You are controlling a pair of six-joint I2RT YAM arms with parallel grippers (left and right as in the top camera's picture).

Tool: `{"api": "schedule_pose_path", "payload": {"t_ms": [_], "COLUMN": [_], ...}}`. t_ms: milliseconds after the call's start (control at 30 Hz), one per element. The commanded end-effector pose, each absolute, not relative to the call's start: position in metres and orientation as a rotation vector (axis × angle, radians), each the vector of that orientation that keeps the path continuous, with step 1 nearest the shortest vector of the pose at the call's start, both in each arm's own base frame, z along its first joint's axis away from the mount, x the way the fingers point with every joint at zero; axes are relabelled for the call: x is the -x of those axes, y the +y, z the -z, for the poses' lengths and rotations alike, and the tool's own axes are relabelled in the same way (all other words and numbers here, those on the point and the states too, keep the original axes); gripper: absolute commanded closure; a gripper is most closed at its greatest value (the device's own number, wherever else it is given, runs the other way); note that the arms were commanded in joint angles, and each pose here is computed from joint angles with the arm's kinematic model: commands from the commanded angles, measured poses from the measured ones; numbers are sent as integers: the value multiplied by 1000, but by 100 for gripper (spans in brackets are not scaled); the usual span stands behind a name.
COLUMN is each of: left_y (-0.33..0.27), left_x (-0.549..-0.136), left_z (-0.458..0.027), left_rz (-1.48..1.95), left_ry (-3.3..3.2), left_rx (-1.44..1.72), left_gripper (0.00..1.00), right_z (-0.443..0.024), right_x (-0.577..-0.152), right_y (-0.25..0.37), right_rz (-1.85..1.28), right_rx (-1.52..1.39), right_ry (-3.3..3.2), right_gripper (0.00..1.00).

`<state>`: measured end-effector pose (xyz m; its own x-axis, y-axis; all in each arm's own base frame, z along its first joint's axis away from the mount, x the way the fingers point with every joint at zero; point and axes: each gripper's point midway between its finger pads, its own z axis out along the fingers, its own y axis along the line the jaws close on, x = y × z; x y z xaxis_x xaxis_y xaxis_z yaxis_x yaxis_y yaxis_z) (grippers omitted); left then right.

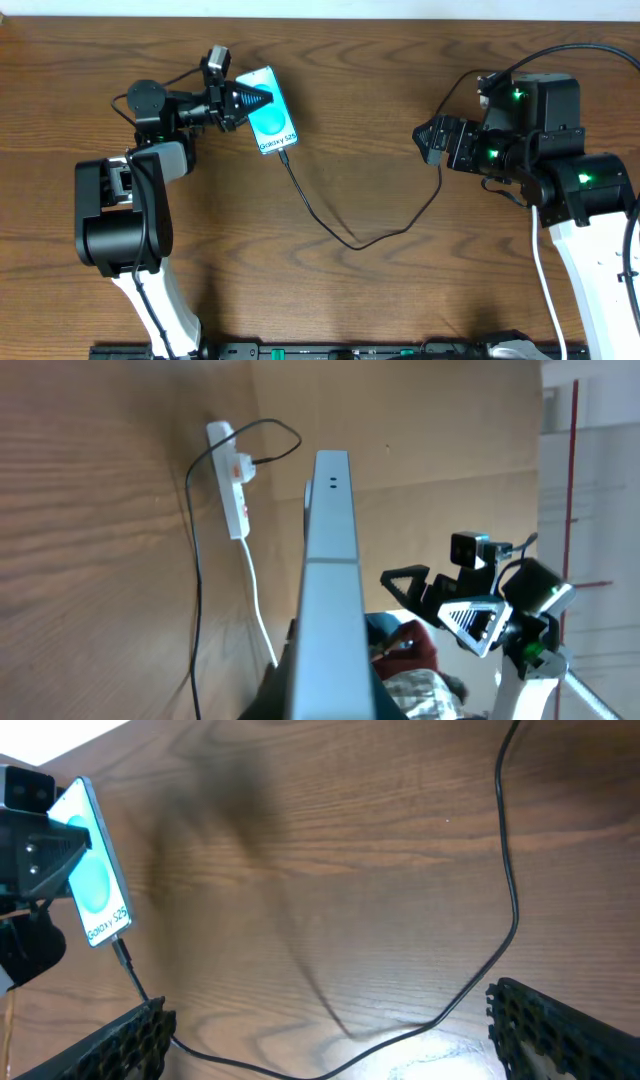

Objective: Plug charger to phone and switch on socket

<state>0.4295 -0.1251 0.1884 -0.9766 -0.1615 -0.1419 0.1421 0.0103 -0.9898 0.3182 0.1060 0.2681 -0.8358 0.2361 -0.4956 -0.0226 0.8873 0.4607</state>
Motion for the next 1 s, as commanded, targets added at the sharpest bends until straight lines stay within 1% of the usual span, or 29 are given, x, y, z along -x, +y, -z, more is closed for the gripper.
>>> {"api": "schedule_pose_path", "payload": {"t_ms": [0, 167, 300, 433, 533, 700, 967], "left_y": [-123, -121, -117, -114, -110, -99, -92], "left_x": [-433, -440, -455, -466, -479, -497, -488], "left_z": [-184, -184, -191, -193, -178, -140, -88], "left_rz": [2035, 2062, 2108, 2111, 2082, 1917, 1688], "left_ry": [2046, 2063, 2055, 2049, 2045, 2059, 2203], "left_rx": [-15, 85, 290, 375, 541, 740, 777], "left_gripper": [93, 93, 93, 93, 93, 93, 93], "right_z": [-274, -274, -275, -275, -276, -276, -277], "right_x": [-317, -316, -316, -317, -317, -317, -319], "right_y": [107, 114, 114, 114, 114, 114, 114], "right_rz": [-599, -607, -608, -609, -609, -610, -610], "right_rx": [-126, -101, -100, -99, -98, -98, -96], "right_ry": [2477, 2479, 2477, 2471, 2469, 2470, 2461], "right_gripper": [1, 1, 1, 1, 1, 1, 1]}}
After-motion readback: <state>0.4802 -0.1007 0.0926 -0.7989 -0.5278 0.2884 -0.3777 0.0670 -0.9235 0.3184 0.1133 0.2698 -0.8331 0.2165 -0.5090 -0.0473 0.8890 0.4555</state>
